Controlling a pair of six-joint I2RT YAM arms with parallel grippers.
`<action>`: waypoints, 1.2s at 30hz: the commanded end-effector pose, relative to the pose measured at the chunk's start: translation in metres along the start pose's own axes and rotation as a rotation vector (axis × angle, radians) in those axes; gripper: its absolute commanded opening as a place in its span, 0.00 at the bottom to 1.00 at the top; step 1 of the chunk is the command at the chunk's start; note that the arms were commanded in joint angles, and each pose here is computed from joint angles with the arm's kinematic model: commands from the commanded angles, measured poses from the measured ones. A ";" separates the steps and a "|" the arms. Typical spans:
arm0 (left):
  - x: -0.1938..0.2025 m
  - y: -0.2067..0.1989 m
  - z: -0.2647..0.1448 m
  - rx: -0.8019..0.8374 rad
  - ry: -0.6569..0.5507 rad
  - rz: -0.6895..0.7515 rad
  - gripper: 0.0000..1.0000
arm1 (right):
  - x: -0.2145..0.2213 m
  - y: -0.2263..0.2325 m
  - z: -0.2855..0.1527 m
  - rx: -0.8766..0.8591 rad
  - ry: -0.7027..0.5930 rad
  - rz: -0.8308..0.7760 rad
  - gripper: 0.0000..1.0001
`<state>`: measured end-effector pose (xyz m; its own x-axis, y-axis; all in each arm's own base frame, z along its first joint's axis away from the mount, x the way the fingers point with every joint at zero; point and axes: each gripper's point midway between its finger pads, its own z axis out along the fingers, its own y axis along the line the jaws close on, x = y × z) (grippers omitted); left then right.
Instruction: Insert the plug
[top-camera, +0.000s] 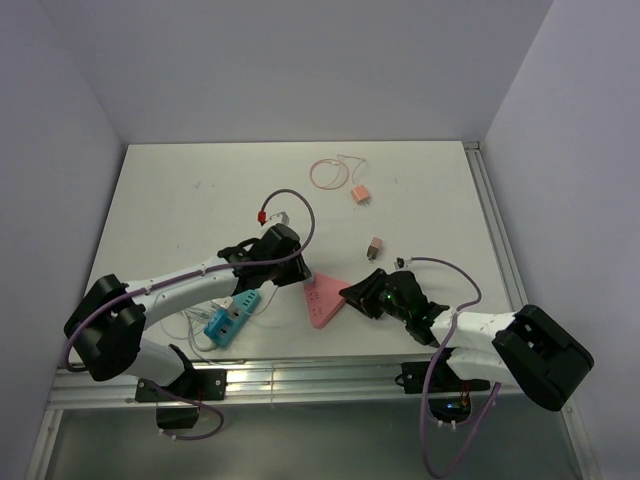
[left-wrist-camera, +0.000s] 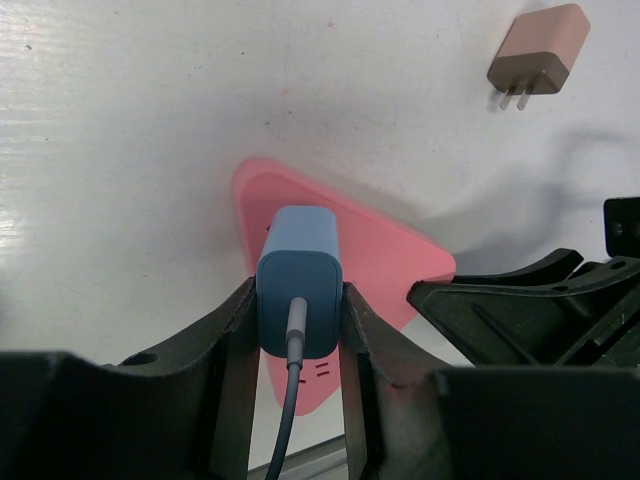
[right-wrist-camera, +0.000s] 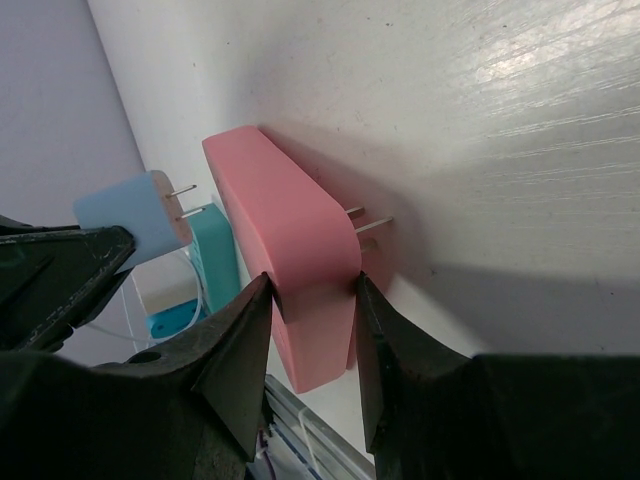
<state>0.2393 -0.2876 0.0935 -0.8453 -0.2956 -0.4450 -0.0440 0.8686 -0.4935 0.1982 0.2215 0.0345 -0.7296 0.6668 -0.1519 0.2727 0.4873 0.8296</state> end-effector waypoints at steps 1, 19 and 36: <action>-0.005 -0.018 -0.003 0.064 -0.015 -0.019 0.00 | 0.004 -0.031 0.001 0.124 0.002 -0.019 0.00; 0.009 -0.004 0.006 0.015 -0.001 -0.038 0.00 | 0.007 -0.030 0.001 0.123 -0.001 0.005 0.00; 0.007 0.008 0.012 -0.053 -0.042 -0.038 0.00 | 0.010 -0.026 0.002 0.127 0.011 0.001 0.00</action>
<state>0.2375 -0.2912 0.0797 -0.8304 -0.3385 -0.4424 -0.0891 0.8646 -0.4944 0.1957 0.2279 0.0352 -0.7267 0.6742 -0.1316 0.2907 0.4753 0.8304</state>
